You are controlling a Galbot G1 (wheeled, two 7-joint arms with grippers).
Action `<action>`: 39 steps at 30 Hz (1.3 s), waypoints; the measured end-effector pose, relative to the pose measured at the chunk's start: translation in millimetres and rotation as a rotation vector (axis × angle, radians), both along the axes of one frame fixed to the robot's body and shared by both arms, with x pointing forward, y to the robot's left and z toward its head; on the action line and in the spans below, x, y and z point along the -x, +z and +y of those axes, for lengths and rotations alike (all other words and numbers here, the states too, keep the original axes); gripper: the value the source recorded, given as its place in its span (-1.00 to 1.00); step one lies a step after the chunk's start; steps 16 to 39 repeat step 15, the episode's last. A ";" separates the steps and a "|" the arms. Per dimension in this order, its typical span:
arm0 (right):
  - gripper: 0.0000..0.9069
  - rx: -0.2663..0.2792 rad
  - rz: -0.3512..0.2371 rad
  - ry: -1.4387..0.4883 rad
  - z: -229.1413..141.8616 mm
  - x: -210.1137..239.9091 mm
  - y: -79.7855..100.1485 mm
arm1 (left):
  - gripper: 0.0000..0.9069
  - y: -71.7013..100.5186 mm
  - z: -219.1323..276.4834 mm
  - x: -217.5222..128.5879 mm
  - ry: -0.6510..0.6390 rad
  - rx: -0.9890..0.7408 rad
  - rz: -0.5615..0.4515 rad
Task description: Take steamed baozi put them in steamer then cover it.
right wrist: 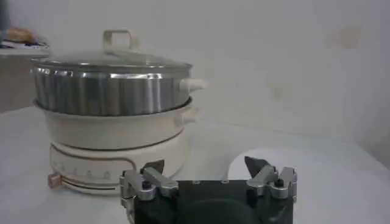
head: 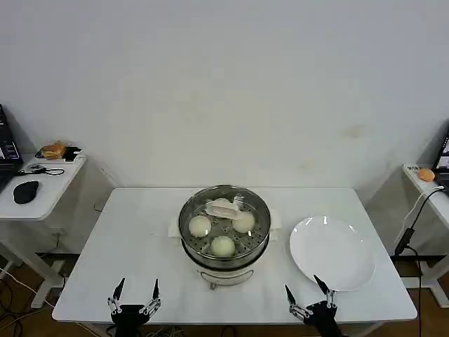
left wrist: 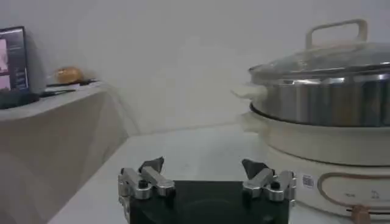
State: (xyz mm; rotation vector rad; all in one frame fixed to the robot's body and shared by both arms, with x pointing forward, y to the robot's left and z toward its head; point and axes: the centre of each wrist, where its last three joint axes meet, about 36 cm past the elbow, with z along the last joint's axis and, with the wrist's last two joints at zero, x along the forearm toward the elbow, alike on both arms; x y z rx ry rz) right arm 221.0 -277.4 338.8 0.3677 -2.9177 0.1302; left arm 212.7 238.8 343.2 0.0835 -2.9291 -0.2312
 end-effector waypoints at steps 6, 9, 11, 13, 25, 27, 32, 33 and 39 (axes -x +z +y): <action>1.00 -0.001 -0.001 0.000 0.4 0.1 0.3 | 1.00 0.6 -0.3 0.6 -0.002 -0.005 0.002; 1.00 -0.001 -0.001 0.001 0.6 0.2 0.4 | 1.00 0.6 -0.8 1.4 -0.005 -0.006 0.004; 1.00 -0.002 -0.001 0.001 0.7 0.2 0.5 | 1.00 0.5 -0.8 1.7 -0.006 -0.008 0.005; 1.00 -0.002 -0.001 0.001 0.7 0.3 0.4 | 1.00 0.3 -1.0 2.2 -0.008 -0.010 0.007; 1.00 -0.002 -0.001 0.001 0.7 0.3 0.4 | 1.00 0.0 -1.5 3.0 -0.011 -0.010 0.010; 1.00 -0.002 -0.001 0.001 0.7 0.3 0.4 | 1.00 0.0 -1.5 3.0 -0.011 -0.010 0.010; 1.00 -0.002 -0.001 0.001 0.7 0.3 0.4 | 1.00 0.0 -1.5 3.0 -0.011 -0.010 0.010; 1.00 -0.002 -0.001 0.001 0.7 0.3 0.4 | 1.00 0.0 -1.5 3.0 -0.011 -0.010 0.010; 1.00 -0.002 -0.001 0.001 0.7 0.3 0.4 | 1.00 0.0 -1.5 3.0 -0.011 -0.010 0.010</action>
